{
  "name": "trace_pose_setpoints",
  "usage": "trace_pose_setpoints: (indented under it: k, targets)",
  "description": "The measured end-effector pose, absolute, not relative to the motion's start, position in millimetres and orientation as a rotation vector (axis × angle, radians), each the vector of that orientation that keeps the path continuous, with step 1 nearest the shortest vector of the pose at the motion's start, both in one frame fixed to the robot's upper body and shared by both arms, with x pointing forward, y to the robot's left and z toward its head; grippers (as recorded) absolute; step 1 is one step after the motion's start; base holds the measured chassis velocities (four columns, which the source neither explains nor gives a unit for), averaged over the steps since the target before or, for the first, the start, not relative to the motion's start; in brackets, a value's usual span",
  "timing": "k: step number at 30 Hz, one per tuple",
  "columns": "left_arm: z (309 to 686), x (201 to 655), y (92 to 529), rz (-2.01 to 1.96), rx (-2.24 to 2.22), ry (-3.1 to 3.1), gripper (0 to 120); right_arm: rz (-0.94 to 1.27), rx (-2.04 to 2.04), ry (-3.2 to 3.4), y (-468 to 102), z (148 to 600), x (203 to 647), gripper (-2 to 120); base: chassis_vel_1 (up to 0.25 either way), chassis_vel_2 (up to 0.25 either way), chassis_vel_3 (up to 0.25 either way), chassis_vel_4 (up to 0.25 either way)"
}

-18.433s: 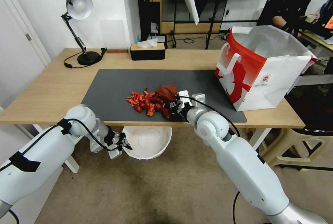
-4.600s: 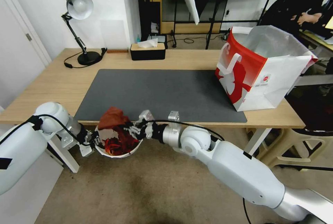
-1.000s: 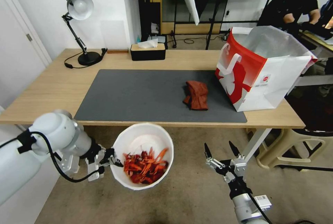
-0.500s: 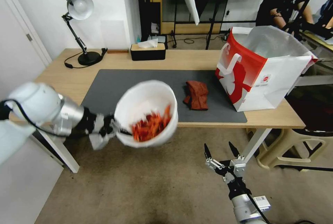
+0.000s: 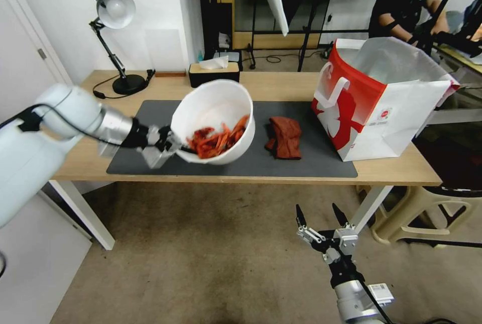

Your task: Sweep shrimp from table into container with towel, then put container into takeout bag.

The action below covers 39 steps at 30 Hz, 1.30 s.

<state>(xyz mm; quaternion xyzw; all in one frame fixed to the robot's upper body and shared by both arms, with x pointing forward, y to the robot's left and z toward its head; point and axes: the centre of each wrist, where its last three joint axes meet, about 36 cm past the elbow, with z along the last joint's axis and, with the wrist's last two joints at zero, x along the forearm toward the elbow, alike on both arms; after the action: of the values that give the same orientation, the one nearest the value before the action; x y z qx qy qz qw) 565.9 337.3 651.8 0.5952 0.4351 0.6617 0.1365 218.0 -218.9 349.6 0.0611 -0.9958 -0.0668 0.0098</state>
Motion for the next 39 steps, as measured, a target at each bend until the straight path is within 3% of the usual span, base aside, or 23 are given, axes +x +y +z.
trace_pose_setpoints:
  k: [5,11,19,25,39]
  targets:
    - [674,609,313,1.918,1.611,1.232,0,-0.225,0.171,-3.111,-216,349,216,100,0.0,0.0,0.0,0.0]
    - [683,629,293,1.933,1.576,1.178,0,-0.234,0.163,-3.112,-215,348,216,100,0.0,0.0,0.0,0.0]
    - [690,665,241,1.919,1.584,1.12,0,-0.233,0.148,-3.12,-216,349,218,100,0.0,0.0,0.0,0.0]
    - [717,701,198,1.918,1.535,1.092,0,-0.238,0.144,-3.12,-216,349,216,100,0.0,0.0,0.0,0.0]
    - [757,744,124,1.891,1.438,1.119,0,-0.224,0.156,-3.116,-214,348,213,100,0.0,0.0,0.0,0.0]
